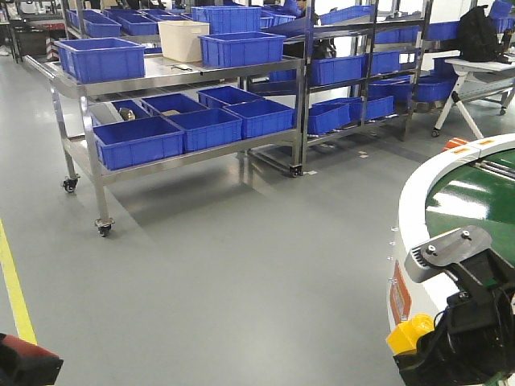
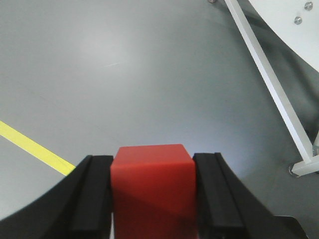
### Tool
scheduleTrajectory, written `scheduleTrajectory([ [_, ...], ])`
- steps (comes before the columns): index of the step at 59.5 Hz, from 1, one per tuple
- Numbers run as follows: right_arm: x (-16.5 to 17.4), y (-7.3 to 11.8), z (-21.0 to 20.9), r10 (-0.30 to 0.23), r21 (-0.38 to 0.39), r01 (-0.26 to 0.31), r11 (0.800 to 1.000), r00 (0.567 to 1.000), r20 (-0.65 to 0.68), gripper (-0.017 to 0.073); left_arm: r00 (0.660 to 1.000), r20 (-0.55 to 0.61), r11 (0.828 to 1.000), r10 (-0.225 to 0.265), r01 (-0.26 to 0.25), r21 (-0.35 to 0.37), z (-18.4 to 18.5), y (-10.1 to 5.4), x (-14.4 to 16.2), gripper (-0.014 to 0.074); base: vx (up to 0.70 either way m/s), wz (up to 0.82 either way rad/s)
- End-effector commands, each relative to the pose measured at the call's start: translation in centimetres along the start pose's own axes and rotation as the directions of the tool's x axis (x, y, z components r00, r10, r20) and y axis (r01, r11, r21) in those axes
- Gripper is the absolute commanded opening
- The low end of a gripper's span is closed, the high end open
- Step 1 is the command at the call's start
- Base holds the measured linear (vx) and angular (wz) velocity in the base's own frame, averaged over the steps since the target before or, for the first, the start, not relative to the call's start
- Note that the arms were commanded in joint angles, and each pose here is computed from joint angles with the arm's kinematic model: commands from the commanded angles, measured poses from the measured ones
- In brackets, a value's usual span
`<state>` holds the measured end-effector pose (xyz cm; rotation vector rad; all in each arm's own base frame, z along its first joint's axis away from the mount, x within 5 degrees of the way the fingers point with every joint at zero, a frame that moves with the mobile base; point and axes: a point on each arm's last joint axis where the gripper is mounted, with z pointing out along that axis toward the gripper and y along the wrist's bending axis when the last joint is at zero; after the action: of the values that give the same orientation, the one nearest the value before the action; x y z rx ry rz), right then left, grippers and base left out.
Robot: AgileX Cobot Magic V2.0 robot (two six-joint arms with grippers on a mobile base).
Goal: Pick red and yellow blocks into blue bin
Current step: 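Lift both held blocks and drive away from the conveyor table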
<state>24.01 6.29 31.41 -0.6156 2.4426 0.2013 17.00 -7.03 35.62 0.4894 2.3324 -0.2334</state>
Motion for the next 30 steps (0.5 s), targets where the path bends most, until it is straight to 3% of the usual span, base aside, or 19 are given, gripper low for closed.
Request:
scheduleTrajectory([
  [1, -0.97, -0.1, -1.32, -0.013, 0.027, 0.011, 1.0, 0.996, 0.088, 0.0244, 0.995, 0.102, 1.0, -0.004, 0.003, 0.007, -1.01, -0.19, -1.06, 0.0235, 0.0, 0.01],
  [30, -0.74, 0.0, -1.3, -0.013, 0.016, 0.012, 1.0, 0.998, 0.063, 0.0244, 0.995, 0.103, 1.0, -0.004, 0.003, 0.007, -0.98, -0.18, -1.09, 0.0235, 0.06, 0.02],
])
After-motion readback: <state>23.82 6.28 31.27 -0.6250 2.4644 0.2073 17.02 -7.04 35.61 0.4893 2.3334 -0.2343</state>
